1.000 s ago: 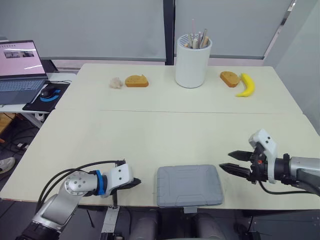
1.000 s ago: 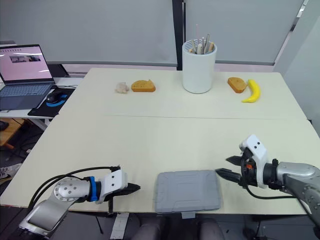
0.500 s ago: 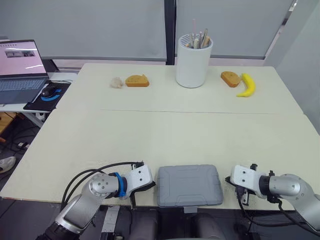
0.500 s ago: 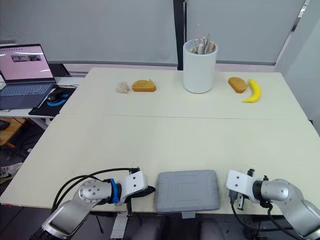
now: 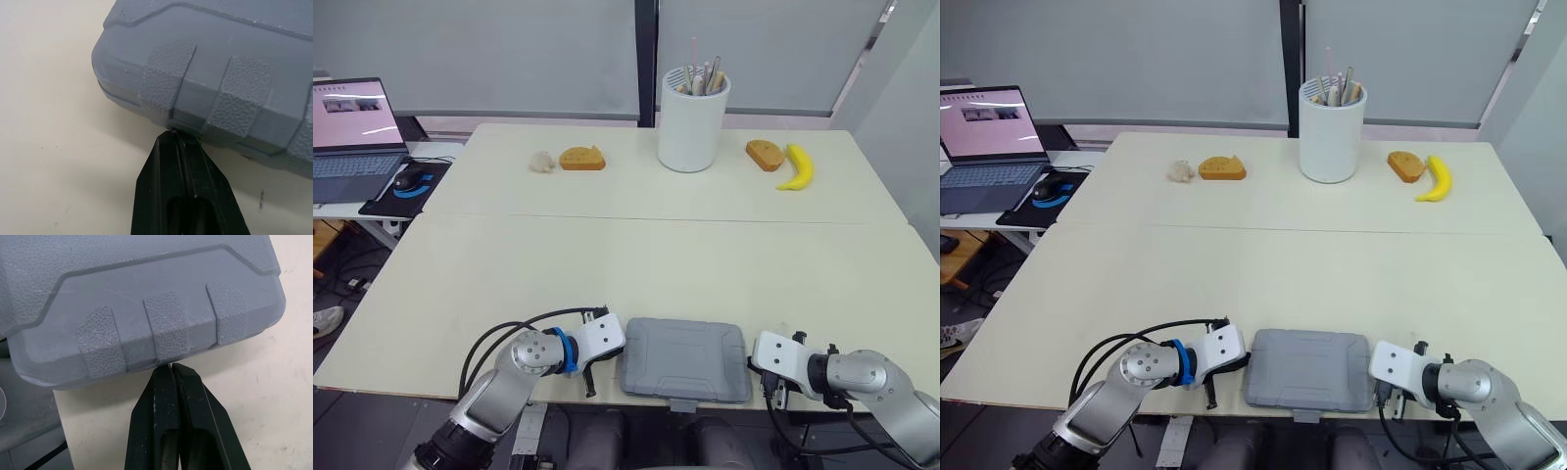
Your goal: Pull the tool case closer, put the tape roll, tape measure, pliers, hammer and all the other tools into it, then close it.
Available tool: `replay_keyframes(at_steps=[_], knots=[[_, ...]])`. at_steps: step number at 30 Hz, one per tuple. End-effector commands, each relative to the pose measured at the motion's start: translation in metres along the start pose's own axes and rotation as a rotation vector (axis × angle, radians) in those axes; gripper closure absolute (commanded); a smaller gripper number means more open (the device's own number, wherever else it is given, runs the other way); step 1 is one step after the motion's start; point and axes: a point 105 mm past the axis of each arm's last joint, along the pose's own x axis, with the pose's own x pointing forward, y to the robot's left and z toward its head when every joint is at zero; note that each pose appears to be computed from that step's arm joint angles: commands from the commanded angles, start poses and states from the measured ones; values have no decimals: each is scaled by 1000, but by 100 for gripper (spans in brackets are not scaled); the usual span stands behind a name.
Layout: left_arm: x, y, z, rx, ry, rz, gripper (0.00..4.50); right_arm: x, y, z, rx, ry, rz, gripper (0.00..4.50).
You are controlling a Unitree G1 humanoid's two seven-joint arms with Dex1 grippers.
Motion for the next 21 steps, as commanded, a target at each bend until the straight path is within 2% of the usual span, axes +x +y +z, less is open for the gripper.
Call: replay_keyframes(at_steps=[1, 8, 19, 21], knots=[[2, -18, 21, 43, -89, -80, 450, -2, -5, 20, -39, -80, -30, 449], [2, -9, 22, 57, -83, -56, 450, -2, -11, 16, -53, -55, -35, 449], [-22, 43, 0, 93, -38, 117, 450, -24, -33, -13, -32, 31, -93, 449], [-39, 55, -3, 53, -66, 147, 450, -37, -46, -14, -43, 26, -126, 449]])
